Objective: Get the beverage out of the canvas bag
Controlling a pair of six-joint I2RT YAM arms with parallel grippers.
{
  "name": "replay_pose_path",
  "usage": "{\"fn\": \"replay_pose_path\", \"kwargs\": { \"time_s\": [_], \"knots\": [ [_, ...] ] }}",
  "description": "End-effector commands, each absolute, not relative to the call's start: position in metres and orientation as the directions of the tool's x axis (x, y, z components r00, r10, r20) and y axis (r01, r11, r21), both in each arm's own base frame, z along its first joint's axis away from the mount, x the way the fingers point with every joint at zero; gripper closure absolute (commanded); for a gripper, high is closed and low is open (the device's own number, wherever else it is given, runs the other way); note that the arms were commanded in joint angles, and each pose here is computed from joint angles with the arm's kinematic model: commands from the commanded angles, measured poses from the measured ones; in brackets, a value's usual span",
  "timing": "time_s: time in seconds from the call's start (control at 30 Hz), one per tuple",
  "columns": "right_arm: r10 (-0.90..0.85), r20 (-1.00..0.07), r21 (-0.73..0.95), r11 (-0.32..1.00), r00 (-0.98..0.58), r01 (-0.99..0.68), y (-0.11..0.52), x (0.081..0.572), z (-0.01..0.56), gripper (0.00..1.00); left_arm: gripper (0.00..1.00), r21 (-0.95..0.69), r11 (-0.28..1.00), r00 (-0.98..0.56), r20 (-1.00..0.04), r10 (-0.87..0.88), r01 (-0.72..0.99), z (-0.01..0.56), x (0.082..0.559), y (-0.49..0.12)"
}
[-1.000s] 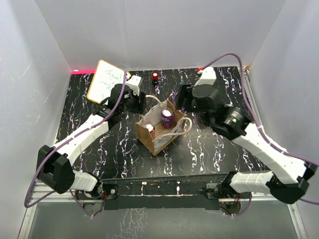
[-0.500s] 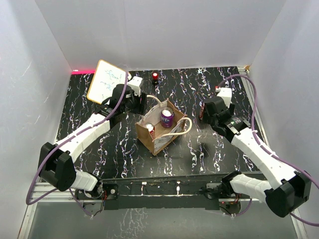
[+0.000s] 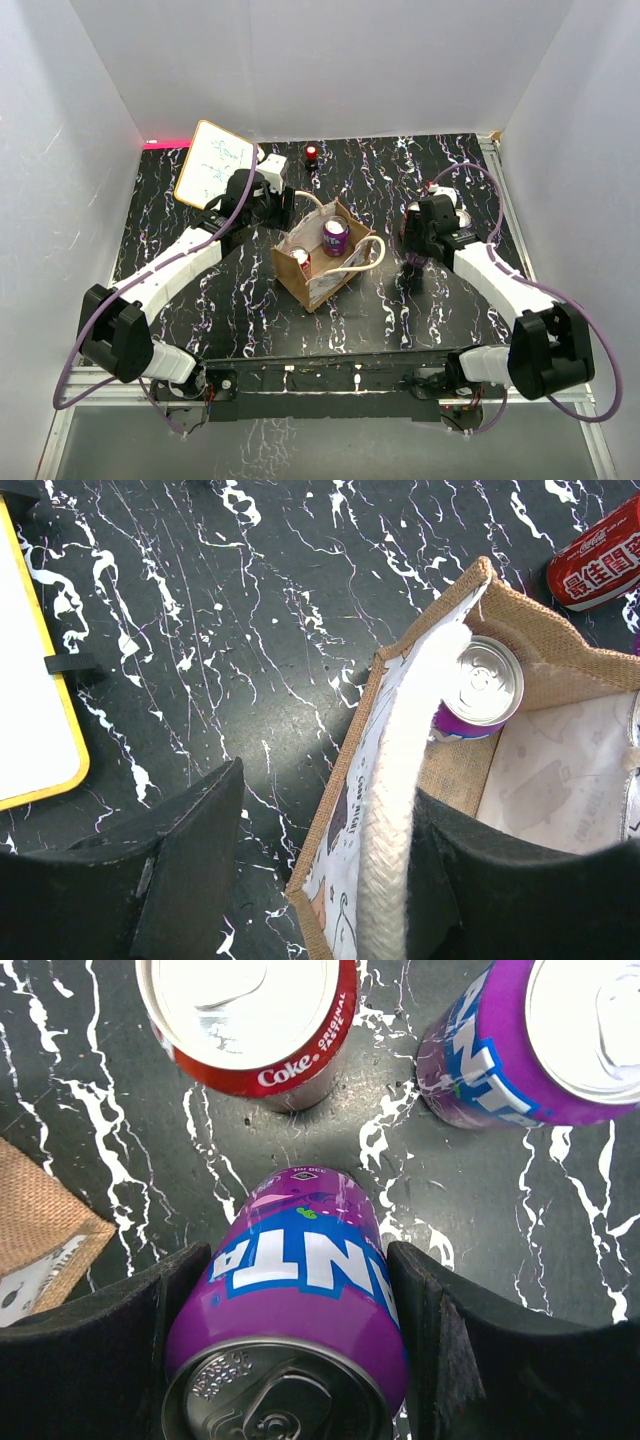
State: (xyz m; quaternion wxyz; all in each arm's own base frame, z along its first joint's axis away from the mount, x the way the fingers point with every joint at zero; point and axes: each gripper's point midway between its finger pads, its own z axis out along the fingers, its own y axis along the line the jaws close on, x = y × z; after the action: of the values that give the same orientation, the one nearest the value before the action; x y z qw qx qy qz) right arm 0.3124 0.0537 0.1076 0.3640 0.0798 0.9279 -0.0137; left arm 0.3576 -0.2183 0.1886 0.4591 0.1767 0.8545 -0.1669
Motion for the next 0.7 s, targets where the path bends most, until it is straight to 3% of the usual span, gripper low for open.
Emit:
{"fn": "replay_pose_path", "kwargs": {
  "time_s": [0.0, 0.5, 0.67],
  "knots": [
    [0.151, -0.780, 0.096, 0.988, -0.607, 0.123, 0.058, 0.359, 0.145, 0.92, 0.46, -0.119, 0.879, -0.484, -0.864, 0.138, 0.462, 0.206, 0.363, -0.221],
    [0.149, -0.728, 0.122, 0.989, -0.669, 0.088, 0.052, 0.379, 0.118, 0.92, 0.46, -0.110, 0.882, -0.477, -0.868, 0.140, 0.459, 0.208, 0.363, -0.220],
    [0.147, -0.724, 0.113, 0.989, -0.674, 0.095, 0.051, 0.383, 0.114, 0.86, 0.46, -0.110, 0.882, -0.475, -0.869, 0.139, 0.458, 0.209, 0.364, -0.219]
  ]
}}
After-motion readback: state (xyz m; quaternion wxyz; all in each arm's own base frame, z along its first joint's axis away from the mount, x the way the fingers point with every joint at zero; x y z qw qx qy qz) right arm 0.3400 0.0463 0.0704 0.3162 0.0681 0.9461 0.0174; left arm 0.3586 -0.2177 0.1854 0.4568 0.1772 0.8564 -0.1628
